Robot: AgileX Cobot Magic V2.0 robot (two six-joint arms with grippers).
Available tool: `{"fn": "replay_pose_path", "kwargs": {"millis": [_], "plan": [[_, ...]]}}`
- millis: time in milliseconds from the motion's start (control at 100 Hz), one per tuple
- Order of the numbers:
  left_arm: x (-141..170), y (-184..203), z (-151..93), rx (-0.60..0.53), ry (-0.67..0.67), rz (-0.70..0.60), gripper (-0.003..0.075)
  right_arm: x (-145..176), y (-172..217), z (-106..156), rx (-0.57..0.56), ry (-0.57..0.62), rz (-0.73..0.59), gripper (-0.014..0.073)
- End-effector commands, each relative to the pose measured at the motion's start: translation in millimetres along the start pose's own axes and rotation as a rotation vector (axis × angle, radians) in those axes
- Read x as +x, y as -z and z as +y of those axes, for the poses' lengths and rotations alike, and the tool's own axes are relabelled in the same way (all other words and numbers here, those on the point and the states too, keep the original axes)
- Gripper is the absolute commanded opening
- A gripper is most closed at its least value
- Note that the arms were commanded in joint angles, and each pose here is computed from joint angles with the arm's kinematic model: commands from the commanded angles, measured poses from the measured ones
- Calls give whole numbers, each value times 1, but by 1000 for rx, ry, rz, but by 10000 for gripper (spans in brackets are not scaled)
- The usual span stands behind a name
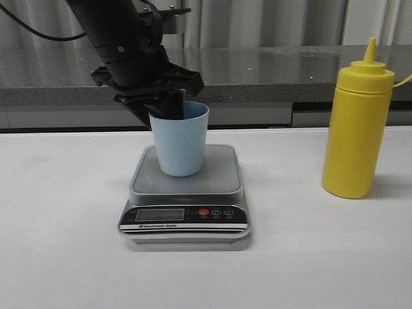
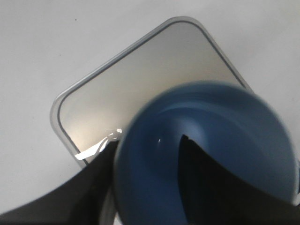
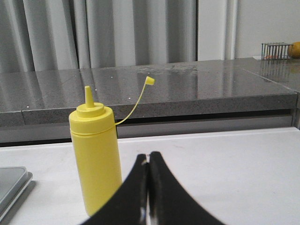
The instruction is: Pour seasoning into cup on scale with both arms
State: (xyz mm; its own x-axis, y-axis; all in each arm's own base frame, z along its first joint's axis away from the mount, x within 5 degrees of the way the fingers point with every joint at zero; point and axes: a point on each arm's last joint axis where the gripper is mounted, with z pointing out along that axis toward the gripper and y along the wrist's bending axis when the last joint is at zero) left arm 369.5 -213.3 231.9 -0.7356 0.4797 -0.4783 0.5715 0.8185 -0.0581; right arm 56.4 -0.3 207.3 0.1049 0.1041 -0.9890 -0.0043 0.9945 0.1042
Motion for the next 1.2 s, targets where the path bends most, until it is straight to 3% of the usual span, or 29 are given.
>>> {"fn": "replay_pose_path", "kwargs": {"millis": [0,220,440,660,830,1190], "plan": [[-18,30,-4,6,8,-131,358,-15,3,2,-15,14,-116,-61],[-28,47,-8,33,27,-178,358,-15,3,2,-15,14,-116,-61],[-31,89,-12,27,18,-276,347,-15,3,2,-15,14,-116,-61],[-24,138,-17,24,36,-392,138,-15,3,2,-15,14,-116,-61],[-4,166,-20,16,35,-458,-20,-15,3,2,-15,14,-116,-61],[66,194,-23,-17,61,-610,-20,-15,3,2,-15,14,-116,-61]]}}
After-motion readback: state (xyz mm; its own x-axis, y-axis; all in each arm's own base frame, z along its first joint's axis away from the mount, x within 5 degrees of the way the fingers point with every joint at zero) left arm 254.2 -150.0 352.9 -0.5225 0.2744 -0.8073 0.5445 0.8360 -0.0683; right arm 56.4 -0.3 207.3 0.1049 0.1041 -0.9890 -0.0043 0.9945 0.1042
